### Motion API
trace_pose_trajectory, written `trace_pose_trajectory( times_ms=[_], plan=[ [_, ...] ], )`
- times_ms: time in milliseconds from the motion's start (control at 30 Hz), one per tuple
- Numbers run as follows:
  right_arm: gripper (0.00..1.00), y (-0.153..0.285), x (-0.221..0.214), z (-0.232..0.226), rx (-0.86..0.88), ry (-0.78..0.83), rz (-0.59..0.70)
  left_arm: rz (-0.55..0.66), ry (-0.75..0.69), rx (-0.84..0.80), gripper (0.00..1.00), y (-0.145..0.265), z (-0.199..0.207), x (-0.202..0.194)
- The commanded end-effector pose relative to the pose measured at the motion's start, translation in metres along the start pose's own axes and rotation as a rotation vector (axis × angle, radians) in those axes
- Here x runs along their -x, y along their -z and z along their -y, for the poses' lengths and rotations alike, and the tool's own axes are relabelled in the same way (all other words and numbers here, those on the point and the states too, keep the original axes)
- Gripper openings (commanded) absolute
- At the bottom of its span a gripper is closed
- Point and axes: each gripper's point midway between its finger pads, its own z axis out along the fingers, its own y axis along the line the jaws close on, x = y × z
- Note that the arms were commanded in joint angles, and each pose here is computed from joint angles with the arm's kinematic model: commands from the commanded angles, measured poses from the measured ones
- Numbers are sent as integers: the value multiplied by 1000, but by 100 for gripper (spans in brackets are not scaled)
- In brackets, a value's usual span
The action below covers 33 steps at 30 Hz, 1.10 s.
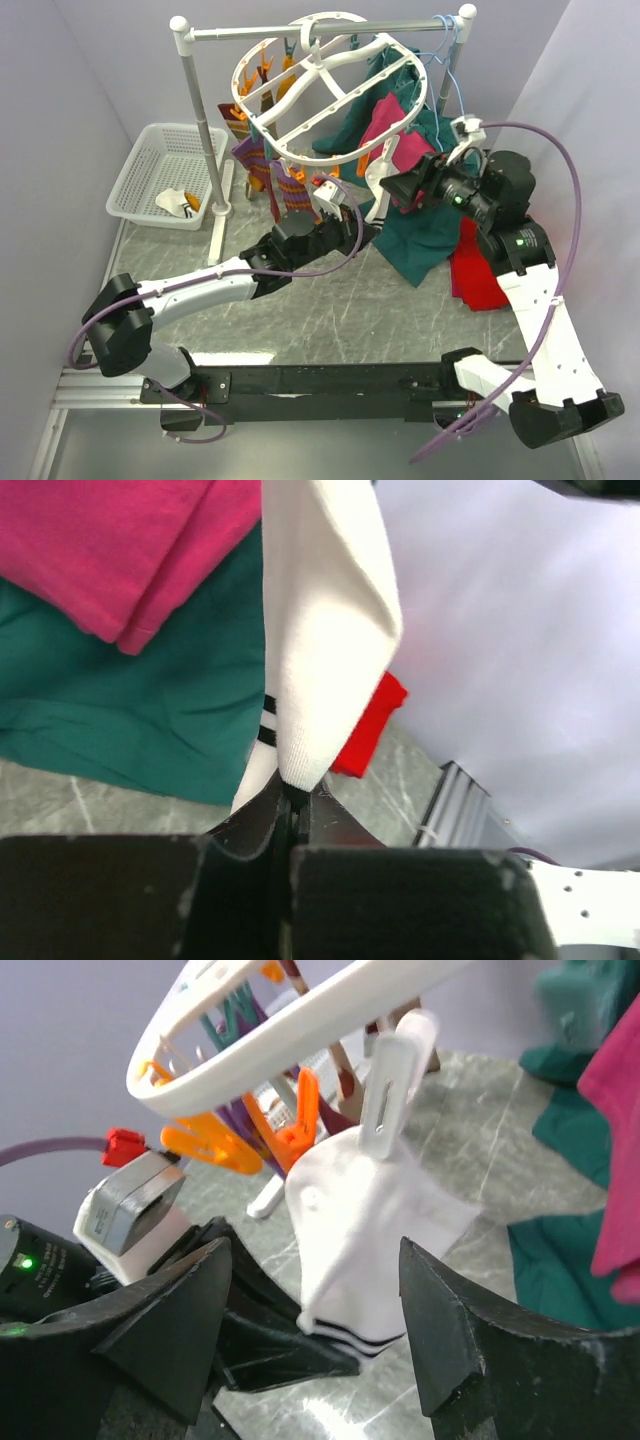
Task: Remove the socks clipped to the hanger
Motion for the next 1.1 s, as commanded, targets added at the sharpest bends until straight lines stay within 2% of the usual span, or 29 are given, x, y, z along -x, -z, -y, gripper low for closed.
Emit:
trace_pose_trajectory(
  times_ms=[0,67,100,233,367,567,900,1067],
  plan=[
    [74,7,29,0,170,0,81,22,34,-83,1,12,22,16],
    [74,10,31,-4,269,-37,96,21,41,-84,1,12,21,17],
    [74,12,28,-12,352,4,99,20,53,-82,1,12,19,17],
    [75,10,24,-20,466,41,86,9,89,-121,1,12,21,16],
    [76,1,29,-4,465,8,95,-6,124,-170,1,15,28,15],
    [86,-7,39,-1,496,18,130,-18,167,-228,1,19,40,15],
    [84,-18,42,2,524,-22,144,-32,216,-280,1,20,49,14],
    [77,-23,45,3,530,-43,164,-46,238,-311,1,19,54,12]
  ],
)
